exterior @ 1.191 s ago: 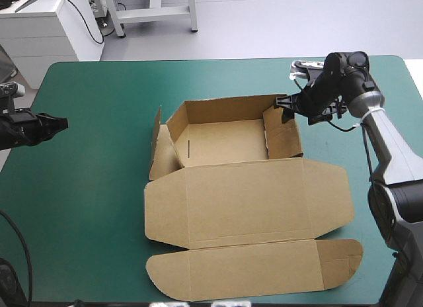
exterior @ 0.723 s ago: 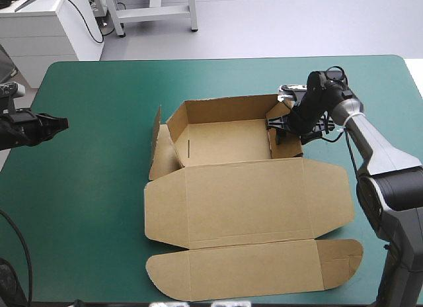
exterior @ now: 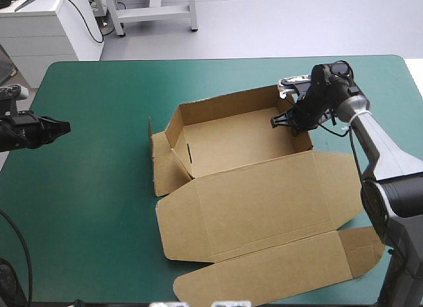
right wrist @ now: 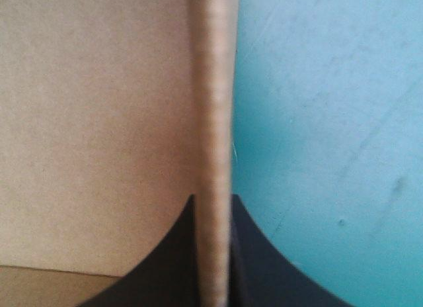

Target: Fold the box

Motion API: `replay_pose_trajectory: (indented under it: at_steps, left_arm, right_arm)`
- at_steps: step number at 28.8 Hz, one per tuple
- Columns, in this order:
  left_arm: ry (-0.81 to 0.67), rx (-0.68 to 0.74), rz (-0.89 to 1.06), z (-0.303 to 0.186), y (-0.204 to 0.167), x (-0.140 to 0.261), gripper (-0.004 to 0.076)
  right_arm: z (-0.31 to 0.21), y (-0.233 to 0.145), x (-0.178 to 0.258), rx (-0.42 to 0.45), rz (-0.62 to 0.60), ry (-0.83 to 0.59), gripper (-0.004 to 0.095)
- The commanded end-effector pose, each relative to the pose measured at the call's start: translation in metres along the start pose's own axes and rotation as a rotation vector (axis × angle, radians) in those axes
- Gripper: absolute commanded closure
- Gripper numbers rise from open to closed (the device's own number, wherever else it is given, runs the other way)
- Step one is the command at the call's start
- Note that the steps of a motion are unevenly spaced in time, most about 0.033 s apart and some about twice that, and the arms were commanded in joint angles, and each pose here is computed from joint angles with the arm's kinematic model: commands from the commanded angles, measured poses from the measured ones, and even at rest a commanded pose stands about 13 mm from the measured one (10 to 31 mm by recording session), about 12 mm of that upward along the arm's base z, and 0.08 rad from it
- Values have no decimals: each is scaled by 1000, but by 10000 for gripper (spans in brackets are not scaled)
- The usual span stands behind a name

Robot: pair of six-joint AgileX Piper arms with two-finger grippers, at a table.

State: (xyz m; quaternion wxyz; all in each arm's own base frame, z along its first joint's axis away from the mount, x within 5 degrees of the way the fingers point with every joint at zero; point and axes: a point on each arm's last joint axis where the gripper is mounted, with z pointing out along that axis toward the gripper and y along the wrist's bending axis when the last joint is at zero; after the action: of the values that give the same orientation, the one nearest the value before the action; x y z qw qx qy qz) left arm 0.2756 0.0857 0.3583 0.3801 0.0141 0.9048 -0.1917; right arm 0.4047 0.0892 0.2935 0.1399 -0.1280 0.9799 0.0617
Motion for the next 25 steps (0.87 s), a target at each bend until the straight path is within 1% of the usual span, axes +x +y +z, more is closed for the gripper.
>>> replay_pose_trajectory:
  at_steps: [1, 7, 13, 16, 19, 22, 25]
  left_arm:
    - [-103, 10, 10, -13, -12, -12, 732]
    - [-141, 22, -28, -12, -11, -16, 731]
    - [-132, 60, -80, 2, -1, -17, 731]
    - [-119, 101, -126, 18, 6, -18, 732]
    - [-77, 142, -118, 40, 5, -17, 732]
    - [-19, 179, -94, 68, -6, -15, 732]
    - [29, 224, -70, 92, -22, -12, 732]
  right_arm:
    - [-74, 8, 8, -1, -58, -164, 908]
    - [-143, 17, 33, 11, -85, -325, 910]
    - [-180, 27, 51, -38, -89, -423, 910]
    - [-190, 31, 56, -62, -95, -454, 910]
    - [-201, 34, 54, -85, -99, -495, 910]
    - [-214, 38, 51, -116, -101, -566, 910]
    - [-223, 39, 50, -114, -106, -600, 910]
